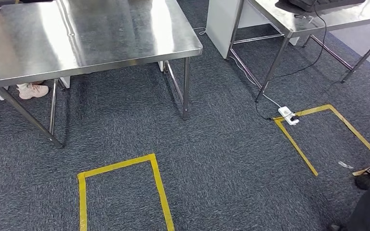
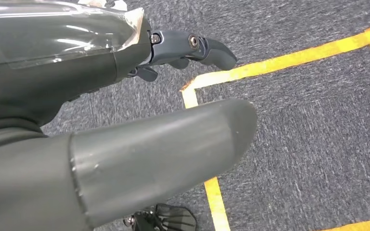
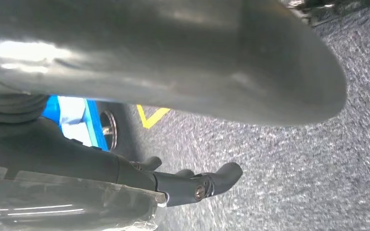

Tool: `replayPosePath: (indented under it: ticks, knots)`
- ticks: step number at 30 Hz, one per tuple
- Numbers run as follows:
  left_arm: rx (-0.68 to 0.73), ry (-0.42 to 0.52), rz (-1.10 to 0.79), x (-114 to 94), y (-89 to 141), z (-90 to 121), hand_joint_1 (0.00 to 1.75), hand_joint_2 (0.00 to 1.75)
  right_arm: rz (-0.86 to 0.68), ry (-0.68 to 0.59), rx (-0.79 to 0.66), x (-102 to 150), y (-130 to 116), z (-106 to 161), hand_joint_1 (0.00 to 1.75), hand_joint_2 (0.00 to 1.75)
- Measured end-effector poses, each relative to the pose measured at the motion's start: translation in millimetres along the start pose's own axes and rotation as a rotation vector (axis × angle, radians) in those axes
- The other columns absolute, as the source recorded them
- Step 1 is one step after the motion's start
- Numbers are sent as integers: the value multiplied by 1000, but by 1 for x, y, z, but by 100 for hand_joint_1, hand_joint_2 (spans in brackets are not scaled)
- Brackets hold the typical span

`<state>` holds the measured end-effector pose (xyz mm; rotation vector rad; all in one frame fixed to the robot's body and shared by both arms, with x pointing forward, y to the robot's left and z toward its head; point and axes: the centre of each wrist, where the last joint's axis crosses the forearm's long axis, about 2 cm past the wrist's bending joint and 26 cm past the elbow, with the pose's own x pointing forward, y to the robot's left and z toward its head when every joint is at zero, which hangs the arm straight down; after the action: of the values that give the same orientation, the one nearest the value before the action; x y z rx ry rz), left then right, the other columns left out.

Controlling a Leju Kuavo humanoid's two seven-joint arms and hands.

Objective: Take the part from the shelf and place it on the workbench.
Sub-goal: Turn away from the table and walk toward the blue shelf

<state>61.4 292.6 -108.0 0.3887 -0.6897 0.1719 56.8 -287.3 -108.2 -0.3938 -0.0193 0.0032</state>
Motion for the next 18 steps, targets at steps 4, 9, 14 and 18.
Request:
replayPosePath:
  ticks: [4,9,14,18]
  knots:
    - [2,5,2,0,0,0,0,0,9,0,-3,-2,0,0,0,0]
    - [2,11,3,1,-1,0,0,0,21,2,-6,-2,-1,-1,0,0]
    - [0,17,-9,1,2,-2,0,0,18,15,-1,-2,0,0,0,0]
    - [-5,16,-13,3,1,-2,0,0,14,16,-4,-2,-1,0,0,0]
